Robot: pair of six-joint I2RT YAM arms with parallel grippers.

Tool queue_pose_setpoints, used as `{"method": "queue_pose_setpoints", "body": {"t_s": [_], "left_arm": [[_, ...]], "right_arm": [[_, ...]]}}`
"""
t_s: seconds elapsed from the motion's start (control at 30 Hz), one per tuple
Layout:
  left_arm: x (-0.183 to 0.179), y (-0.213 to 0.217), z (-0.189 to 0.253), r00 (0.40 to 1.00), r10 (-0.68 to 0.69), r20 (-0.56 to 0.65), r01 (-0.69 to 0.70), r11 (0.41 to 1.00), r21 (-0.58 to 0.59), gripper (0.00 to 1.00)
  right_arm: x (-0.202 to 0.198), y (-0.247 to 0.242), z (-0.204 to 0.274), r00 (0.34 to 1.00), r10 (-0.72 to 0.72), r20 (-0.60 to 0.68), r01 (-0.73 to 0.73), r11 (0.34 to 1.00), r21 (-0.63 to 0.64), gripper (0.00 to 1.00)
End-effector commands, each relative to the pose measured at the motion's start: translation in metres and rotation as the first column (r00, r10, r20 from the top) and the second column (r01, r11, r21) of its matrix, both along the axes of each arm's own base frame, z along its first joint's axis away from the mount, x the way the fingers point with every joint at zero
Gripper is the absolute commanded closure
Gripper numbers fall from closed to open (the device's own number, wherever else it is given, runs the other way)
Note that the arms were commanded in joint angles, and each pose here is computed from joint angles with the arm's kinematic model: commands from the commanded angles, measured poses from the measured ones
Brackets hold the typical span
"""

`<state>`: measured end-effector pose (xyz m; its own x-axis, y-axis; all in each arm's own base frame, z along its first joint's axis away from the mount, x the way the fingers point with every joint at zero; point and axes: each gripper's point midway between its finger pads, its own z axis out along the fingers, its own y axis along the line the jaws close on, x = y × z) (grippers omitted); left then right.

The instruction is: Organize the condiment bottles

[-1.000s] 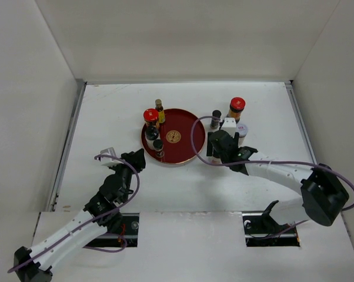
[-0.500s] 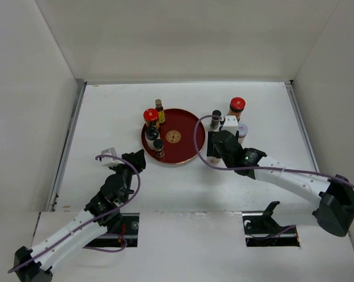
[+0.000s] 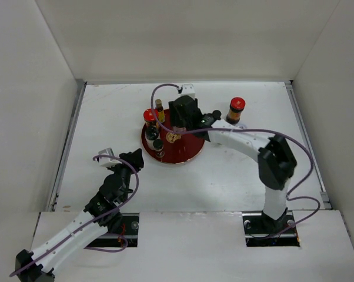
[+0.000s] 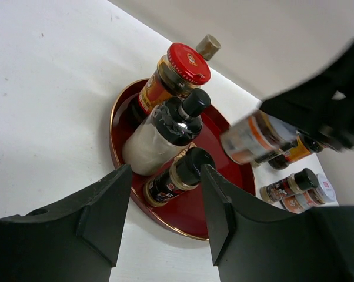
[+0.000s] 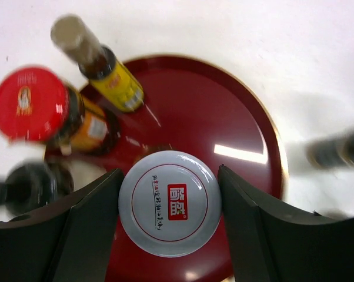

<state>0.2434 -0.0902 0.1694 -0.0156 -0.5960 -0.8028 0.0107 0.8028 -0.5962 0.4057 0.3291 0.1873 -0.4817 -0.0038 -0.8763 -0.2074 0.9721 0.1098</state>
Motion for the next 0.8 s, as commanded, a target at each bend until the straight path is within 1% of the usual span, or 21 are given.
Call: {"method": "queue_pose_setpoints", "body": {"t_s": [0.0,0.2,0.4,0.57,0.67,0.77], "left_arm": [[0.002,0.001,0.0,1.0,0.011,0.008,-0.011,1.0,-0.017,0.52],[0.003,-0.001,-0.002,1.0,0.007,0.004,-0.007,1.0,-0.013,0.52],[0.005,-0.004,-0.006,1.0,0.0,-0.008,0.0,1.0,-0.006,0.52],[0.005,-0.005,-0.006,1.0,-0.003,-0.007,0.003,1.0,-0.007,0.52],[0.005,-0.005,-0.006,1.0,-0.003,-0.007,0.003,1.0,-0.004,0.52],[0.004,-0.003,-0.004,1.0,0.002,0.003,-0.002,1.0,-0.007,0.52]], "right_arm": [[0.049,0.023,0.038,0.994,-0.003,0.111,-0.006,0.997,0.081,0.44],[0.098,0.037,0.028,0.994,-0.025,0.11,0.011,0.992,0.128,0.44],[0.12,0.036,0.006,0.995,-0.063,0.077,0.052,0.989,0.139,0.41],[0.123,0.045,-0.005,0.995,-0.084,0.049,0.072,0.978,0.197,0.32],[0.121,0.051,-0.009,0.996,-0.083,0.019,0.076,0.967,0.245,0.22],[0.114,0.05,-0.003,0.997,-0.073,0.009,0.068,0.959,0.276,0.12]]}}
